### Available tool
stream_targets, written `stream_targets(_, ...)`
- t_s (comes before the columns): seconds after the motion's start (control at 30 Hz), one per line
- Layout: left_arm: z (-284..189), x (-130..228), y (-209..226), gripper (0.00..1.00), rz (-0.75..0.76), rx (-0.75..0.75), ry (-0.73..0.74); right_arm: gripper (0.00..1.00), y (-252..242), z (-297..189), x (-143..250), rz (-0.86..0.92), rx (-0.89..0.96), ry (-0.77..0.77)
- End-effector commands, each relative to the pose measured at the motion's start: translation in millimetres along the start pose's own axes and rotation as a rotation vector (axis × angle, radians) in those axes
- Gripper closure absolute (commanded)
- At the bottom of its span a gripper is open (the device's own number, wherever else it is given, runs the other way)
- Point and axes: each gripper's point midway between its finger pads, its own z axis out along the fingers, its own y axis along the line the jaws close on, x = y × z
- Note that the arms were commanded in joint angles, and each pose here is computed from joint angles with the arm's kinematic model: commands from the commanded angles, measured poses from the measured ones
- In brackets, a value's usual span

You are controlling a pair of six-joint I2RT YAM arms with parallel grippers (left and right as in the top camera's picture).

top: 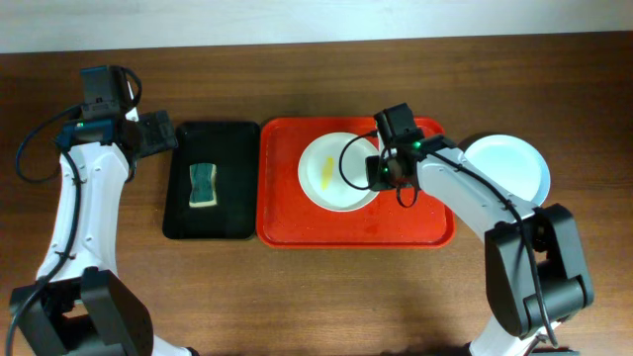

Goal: Clean dirty plates on tray and stack at the side
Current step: 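Hold the white plate rim steady with the right gripper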

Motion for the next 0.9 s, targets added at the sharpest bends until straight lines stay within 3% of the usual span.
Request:
stream_targets(0.0,-3.3,-4.0,2.5,0.01,-0.01,-0.007,-0.014,0.65,-1.3,-6.3,-10.1,0.024,-0.019,-0.019)
stream_targets(0.07,-3.3,-4.0,2.5,0.01,-0.01,-0.007,-0.014,0.56,-1.1,-4.7,-8.0,0.022,-0.018,-0.014)
stream_targets(0.23,-3.3,-4.0,2.5,0.01,-0.01,-0.007,-0.014,0.57,-17.2,-2.7,5.7,0.022,0.064,0.028)
stream_targets(0.47,-3.3,-4.0,2.5,0.01,-0.01,-0.007,-0.014,0.54,-14.5,-2.3,4.2,0.029,0.041,0.024)
stream_targets(0.57,-3.3,-4.0,2.5,0.01,-0.01,-0.007,-0.014,0.56,-15.1,5.0,4.7,0.03,0.041,0.029)
stream_targets(0.63,-3.3,-4.0,2.5,0.0,-0.01,-0.007,-0.014,0.65,-15.3,11.1,5.0,0.031,0.042,0.033)
stream_targets(0.8,-3.3,-4.0,2.5,0.01,-0.01,-0.007,-0.014,0.66,-16.5,27.9,7.2,0.031,0.045,0.047)
stream_targets(0.87,-3.3,-4.0,2.5,0.01,-0.01,-0.007,-0.014,0.71,-16.2,31.2,7.0,0.031,0.043,0.047)
